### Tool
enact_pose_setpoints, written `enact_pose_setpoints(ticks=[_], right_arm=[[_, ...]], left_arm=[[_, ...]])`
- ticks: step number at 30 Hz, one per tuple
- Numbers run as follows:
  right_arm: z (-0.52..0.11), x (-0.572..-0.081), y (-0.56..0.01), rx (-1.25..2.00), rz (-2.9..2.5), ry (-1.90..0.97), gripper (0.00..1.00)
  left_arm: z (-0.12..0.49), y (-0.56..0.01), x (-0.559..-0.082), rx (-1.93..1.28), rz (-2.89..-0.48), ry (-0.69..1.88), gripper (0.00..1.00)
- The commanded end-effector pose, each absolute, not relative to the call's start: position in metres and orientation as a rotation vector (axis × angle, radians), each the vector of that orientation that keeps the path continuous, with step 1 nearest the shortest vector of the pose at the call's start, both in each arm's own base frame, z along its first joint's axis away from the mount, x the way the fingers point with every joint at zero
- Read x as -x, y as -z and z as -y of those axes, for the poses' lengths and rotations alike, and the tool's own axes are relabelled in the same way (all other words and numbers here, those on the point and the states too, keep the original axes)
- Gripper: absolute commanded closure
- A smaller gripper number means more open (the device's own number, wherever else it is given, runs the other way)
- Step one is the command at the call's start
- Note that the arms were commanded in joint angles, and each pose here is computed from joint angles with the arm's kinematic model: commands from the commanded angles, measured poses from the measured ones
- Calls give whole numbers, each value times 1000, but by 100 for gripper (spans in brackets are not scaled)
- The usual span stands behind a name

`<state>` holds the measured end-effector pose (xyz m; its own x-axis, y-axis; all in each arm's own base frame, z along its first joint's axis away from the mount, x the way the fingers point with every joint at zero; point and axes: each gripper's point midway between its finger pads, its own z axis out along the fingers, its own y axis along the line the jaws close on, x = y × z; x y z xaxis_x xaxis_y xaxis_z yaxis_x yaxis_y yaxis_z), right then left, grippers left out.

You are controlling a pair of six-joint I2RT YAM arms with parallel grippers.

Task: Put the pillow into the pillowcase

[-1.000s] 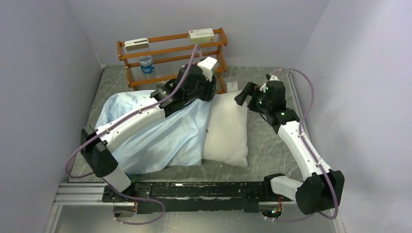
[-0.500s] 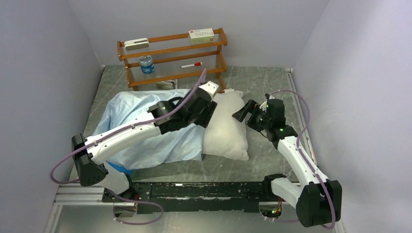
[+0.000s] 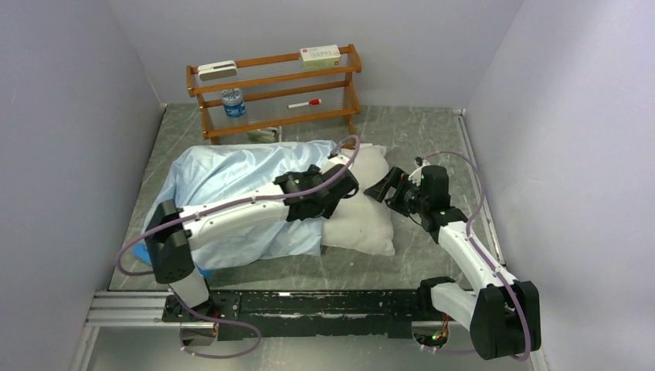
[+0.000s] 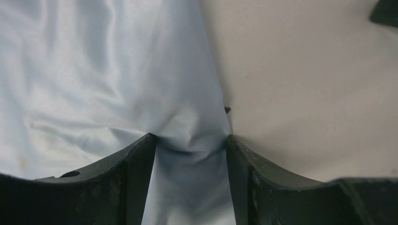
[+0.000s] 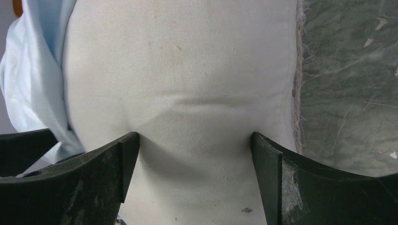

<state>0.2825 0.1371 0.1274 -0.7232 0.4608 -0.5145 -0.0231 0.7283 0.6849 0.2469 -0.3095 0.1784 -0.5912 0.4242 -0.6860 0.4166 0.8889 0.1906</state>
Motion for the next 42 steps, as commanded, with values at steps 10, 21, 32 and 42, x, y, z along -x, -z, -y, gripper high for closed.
enact_pose_setpoints(ticks=[10, 21, 32, 42], right_arm=[[-161, -260, -130, -290, -2154, -1144, 34], [-199, -256, -164, -280, -2045, -1386, 49], [-218, -265, -182, -344, -1935, -1422, 60], [-202, -280, -284, -175, -1731, -1266, 100]], left_arm=[[394, -234, -243, -678, -2083, 168, 95], [469, -323, -215, -732, -1837, 701, 95], [507, -329, -184, -854, -1791, 961, 95], [452, -370, -223, -696, -1770, 647, 95]])
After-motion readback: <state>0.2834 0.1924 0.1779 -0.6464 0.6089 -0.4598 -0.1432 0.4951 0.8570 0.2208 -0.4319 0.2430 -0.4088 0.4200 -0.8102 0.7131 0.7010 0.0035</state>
